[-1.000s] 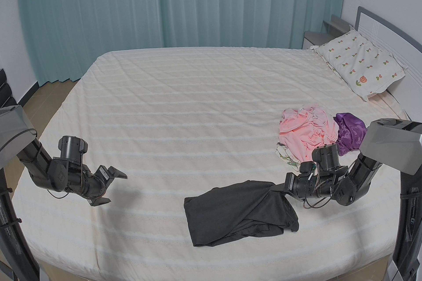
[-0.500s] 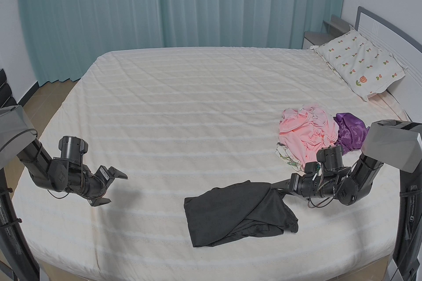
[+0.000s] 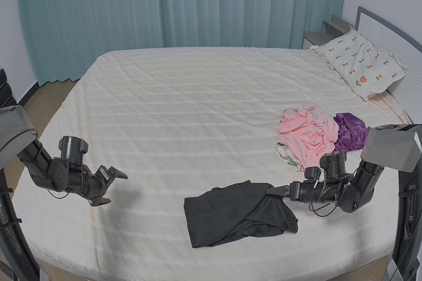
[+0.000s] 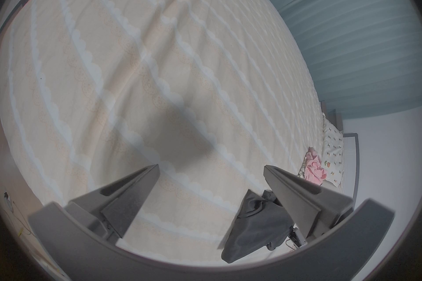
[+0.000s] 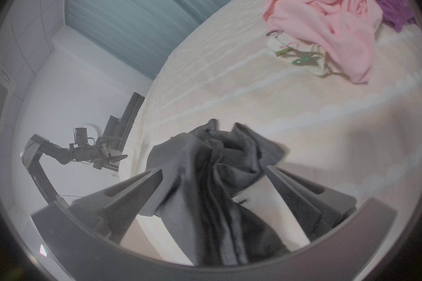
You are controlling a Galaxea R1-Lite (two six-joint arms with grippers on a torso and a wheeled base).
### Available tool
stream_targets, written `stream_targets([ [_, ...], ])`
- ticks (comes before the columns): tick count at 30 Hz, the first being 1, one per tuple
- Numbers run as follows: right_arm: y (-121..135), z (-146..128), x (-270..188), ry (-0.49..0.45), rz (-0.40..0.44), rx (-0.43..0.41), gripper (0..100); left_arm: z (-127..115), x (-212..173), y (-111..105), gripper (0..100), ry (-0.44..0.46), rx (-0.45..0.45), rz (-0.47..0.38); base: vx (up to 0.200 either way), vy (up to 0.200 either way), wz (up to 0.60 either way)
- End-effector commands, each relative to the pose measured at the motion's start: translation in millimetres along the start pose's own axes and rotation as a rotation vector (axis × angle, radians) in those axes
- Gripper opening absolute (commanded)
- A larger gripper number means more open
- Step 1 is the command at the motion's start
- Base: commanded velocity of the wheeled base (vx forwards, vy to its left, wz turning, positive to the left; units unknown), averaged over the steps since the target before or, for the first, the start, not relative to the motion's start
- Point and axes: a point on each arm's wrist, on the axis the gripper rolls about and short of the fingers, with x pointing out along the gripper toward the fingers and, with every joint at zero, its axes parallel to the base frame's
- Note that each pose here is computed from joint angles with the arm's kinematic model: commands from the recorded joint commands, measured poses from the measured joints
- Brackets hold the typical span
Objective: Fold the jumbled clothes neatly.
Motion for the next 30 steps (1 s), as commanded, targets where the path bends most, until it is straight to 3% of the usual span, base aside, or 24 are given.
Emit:
stream_targets([
  [1,11.6,-0.9,14.1,0.013,0.031,0.006,100,0.1,0.3,0.3,100,0.000,-0.001,0.001,0.000,0.000,0.00],
  [4,11.1,-3.3,25.4,0.017,0.030,0.005,100,0.1,0.3,0.3,100,0.000,-0.001,0.001,0.000,0.000,0.00],
  [5,10.6,-2.2,26.9,0.011,0.028,0.008,0,0.2,0.3,0.3,100,-0.001,-0.001,0.002,0.000,0.000,0.00],
  [16,-4.4,18.3,21.5,-0.097,0.026,0.131,0,-0.1,1.6,0.6,100,-0.001,0.001,0.006,0.000,0.000,0.00],
  [22,-5.4,18.2,23.5,-0.102,0.011,0.136,0,-0.1,1.6,0.6,100,-0.001,-0.001,0.006,0.000,0.000,0.00],
  [23,-5.3,19.0,23.9,-0.106,0.014,0.136,100,-0.1,1.6,0.6,100,-0.001,-0.001,0.006,0.000,0.000,0.00],
  [30,-4.8,20.7,10.8,-0.164,-0.002,0.119,100,-0.1,1.6,0.6,100,-0.002,-0.001,0.007,0.000,0.000,0.00],
])
